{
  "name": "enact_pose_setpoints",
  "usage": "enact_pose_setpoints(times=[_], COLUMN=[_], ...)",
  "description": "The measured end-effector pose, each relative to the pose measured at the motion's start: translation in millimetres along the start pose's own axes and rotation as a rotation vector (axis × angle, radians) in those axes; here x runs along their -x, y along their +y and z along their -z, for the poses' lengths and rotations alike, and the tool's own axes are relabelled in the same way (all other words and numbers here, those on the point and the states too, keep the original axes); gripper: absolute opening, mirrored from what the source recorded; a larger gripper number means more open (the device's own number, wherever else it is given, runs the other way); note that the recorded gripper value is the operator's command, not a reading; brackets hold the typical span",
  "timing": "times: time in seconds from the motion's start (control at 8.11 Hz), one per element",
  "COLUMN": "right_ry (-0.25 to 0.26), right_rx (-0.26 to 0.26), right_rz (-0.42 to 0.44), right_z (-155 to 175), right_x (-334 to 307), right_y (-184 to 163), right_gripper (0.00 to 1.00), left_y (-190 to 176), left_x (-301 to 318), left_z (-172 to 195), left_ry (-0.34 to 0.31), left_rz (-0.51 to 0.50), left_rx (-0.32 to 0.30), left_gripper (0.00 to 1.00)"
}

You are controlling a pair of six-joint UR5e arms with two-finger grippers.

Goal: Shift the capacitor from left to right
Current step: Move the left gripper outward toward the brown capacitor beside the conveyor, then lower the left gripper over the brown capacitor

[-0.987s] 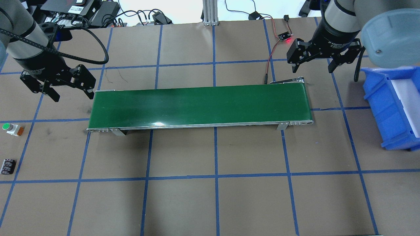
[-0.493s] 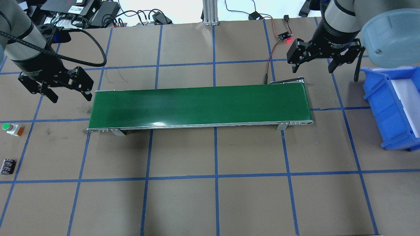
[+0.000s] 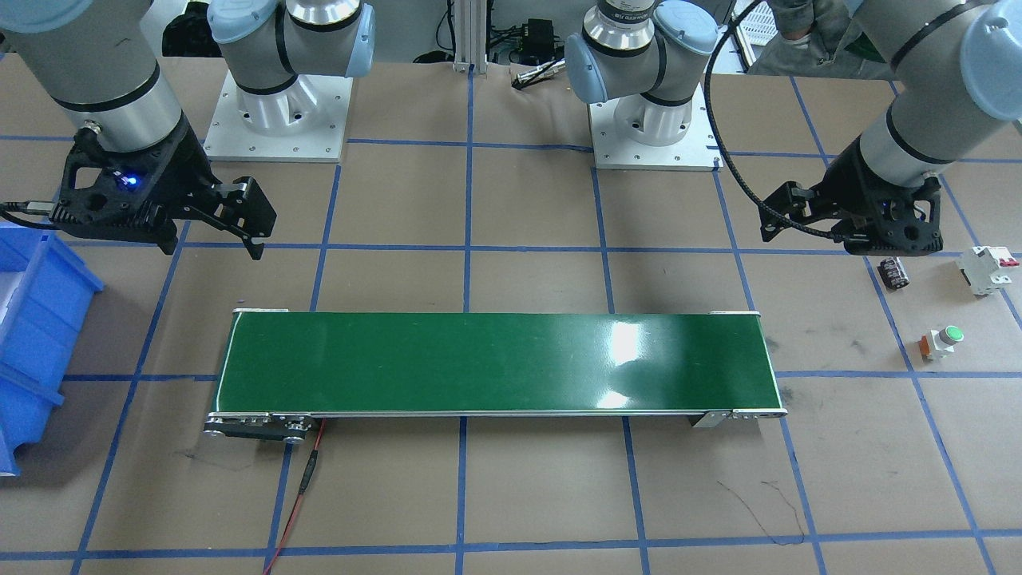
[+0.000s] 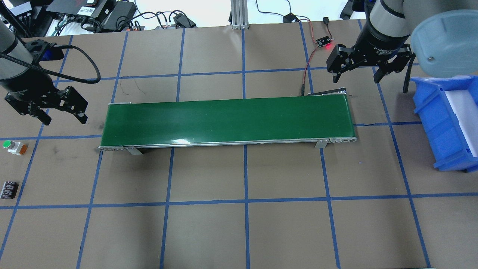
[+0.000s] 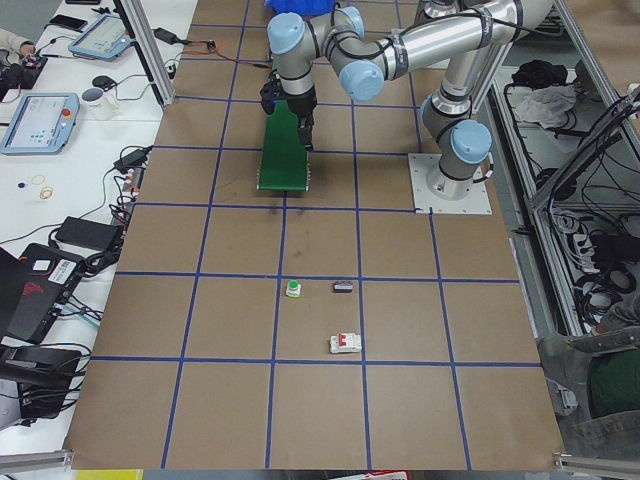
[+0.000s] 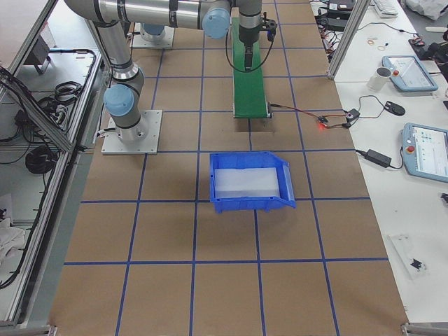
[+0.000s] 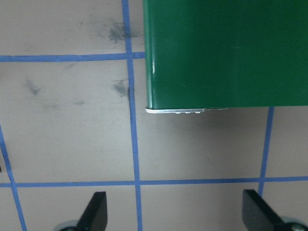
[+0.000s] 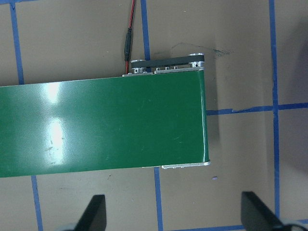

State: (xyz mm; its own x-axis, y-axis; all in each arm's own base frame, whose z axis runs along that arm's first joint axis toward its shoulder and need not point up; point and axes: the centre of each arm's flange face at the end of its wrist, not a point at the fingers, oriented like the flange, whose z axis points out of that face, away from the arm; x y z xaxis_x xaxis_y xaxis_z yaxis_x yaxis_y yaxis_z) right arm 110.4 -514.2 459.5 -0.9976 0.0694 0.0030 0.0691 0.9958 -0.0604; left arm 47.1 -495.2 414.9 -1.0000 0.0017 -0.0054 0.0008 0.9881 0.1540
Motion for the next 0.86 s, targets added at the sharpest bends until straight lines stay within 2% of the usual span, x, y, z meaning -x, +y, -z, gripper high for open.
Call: enact_pose_setpoints(times=[0.37, 0.86], right_ry=[0.0, 0.001], right_rx=[0.0, 0.002], right_rz=[0.0, 0.0], right_z=[0.0, -0.4], right_x=[0.0, -0.2], right_y=[0.0, 0.1], right_gripper=[1.0, 1.0], left_y=[8.3, 30.7], left_x=[98.8, 192.3], left_z=[-42.7, -71.8], left_ry=[0.029, 0.04], left_rz=[-0.001, 0.129], left_rx=[-0.002, -0.017], left_gripper=[1.0, 1.0])
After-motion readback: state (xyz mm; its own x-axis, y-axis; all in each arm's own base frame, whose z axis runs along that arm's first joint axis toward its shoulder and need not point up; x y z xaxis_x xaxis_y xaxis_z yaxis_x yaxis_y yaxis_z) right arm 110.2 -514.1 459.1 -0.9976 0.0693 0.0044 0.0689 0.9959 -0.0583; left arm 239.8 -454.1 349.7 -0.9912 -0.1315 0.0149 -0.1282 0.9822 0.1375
